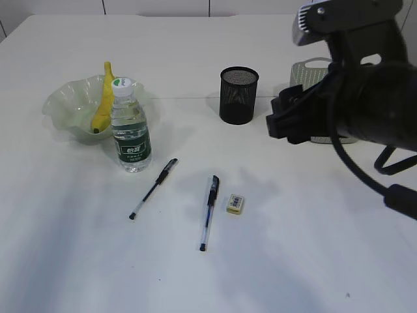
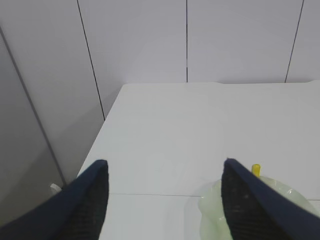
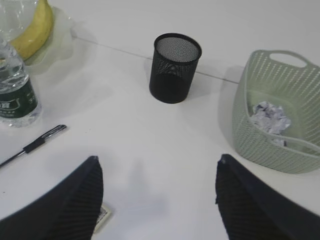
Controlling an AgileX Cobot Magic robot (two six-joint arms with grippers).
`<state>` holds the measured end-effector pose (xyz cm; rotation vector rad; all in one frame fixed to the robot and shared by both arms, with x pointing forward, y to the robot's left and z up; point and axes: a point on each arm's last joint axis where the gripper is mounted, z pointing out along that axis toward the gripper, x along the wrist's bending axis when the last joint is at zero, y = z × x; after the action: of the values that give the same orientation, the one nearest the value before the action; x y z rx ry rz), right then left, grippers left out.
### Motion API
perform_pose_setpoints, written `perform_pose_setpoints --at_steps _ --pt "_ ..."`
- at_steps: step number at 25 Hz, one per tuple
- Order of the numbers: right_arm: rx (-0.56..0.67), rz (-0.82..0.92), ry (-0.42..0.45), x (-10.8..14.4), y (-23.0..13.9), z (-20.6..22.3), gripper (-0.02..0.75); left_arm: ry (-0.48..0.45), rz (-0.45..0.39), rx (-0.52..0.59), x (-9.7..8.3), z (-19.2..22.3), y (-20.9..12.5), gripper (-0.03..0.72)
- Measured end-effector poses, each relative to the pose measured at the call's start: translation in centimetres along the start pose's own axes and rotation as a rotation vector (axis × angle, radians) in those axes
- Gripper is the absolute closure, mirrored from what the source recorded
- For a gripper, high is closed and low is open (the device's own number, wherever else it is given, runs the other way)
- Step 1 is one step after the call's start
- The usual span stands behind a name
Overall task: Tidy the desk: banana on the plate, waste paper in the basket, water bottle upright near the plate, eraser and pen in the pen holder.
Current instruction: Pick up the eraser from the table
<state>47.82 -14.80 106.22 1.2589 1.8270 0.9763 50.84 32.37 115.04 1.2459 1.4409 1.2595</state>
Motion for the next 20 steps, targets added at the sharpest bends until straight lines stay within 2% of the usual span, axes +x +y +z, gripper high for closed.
perform_pose_setpoints --at_steps 9,20 --pt "0.085 -0.043 0.126 2.5 -2.1 3.2 0.210 0.000 0.000 0.000 0.0 0.0 0.0 0.192" --pt "0.149 -0.166 0.154 3.4 -3.9 5.1 0.210 -0.001 0.000 0.000 0.0 0.0 0.0 0.192"
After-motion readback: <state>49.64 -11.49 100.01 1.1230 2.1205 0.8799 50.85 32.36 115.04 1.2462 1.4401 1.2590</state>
